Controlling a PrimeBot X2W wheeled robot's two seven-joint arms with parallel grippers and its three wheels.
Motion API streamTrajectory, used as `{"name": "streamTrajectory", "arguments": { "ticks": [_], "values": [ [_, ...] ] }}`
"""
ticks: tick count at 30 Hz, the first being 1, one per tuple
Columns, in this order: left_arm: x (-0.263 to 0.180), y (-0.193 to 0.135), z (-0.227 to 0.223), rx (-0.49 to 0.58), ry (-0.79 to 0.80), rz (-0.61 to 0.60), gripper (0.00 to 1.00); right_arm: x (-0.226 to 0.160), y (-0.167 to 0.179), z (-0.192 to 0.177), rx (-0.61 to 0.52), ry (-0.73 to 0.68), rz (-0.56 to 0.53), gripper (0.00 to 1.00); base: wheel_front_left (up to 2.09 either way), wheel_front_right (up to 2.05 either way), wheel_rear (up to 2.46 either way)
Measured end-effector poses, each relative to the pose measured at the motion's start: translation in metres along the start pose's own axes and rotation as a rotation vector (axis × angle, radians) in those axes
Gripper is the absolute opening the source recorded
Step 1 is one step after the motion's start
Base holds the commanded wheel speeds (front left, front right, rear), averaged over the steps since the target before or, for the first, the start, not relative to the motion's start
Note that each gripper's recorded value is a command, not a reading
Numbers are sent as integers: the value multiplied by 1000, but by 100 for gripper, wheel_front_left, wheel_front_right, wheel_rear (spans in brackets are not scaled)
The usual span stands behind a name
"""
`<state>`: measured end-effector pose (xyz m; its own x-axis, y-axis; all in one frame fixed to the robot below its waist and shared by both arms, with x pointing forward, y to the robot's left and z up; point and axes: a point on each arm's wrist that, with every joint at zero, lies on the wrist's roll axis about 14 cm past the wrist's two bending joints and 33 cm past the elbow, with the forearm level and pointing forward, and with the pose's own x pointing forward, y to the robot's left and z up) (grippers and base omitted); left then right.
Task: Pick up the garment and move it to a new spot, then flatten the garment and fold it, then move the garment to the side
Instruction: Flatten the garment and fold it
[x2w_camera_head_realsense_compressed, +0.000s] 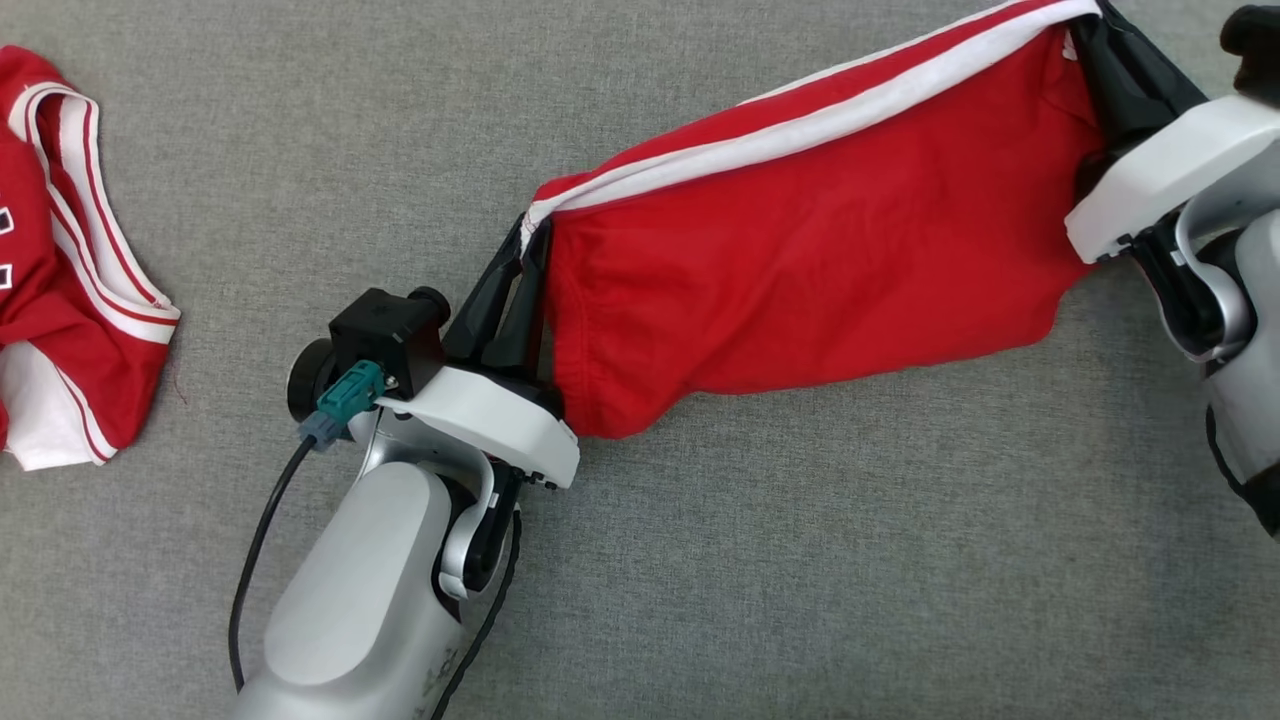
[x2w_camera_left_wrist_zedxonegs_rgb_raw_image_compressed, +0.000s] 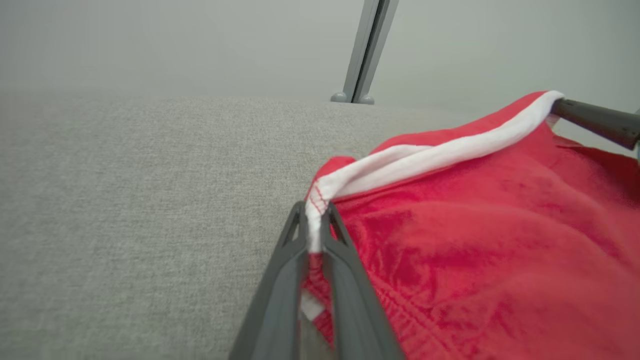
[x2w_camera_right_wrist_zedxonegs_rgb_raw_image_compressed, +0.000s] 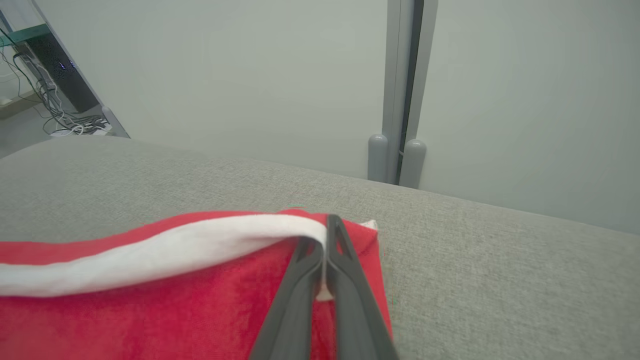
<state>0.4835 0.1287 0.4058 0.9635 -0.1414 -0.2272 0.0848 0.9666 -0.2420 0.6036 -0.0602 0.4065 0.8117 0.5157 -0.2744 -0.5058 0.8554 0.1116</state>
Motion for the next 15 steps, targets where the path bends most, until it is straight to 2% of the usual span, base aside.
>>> {"name": "streamTrajectory", "arguments": {
  "ticks": [1, 2, 3, 4, 10, 15],
  "values": [
    [0, 2, -3, -8, 10, 4, 0, 3, 1, -3, 2, 4, 3, 73, 0, 0, 0],
    [0, 3, -6, -19, 19, 8, 18, 5, 3, -4, 3, -1, 9, 100, 0, 0, 0],
    [0, 2, -8, -27, 26, 6, 95, 6, 4, -4, 5, -10, 12, 100, 0, 0, 0],
    [0, 0, -9, -32, 25, 3, 100, 6, 5, -4, 9, -22, 13, 100, 0, 0, 0],
    [-2, -3, 3, -48, -42, 19, 100, -5, 7, 13, 10, -152, 10, 100, 0, 0, 0],
    [-11, 2, 38, -12, -180, 75, 100, -39, -5, 25, 45, -233, -54, 100, 0, 0, 0]
  ]
}}
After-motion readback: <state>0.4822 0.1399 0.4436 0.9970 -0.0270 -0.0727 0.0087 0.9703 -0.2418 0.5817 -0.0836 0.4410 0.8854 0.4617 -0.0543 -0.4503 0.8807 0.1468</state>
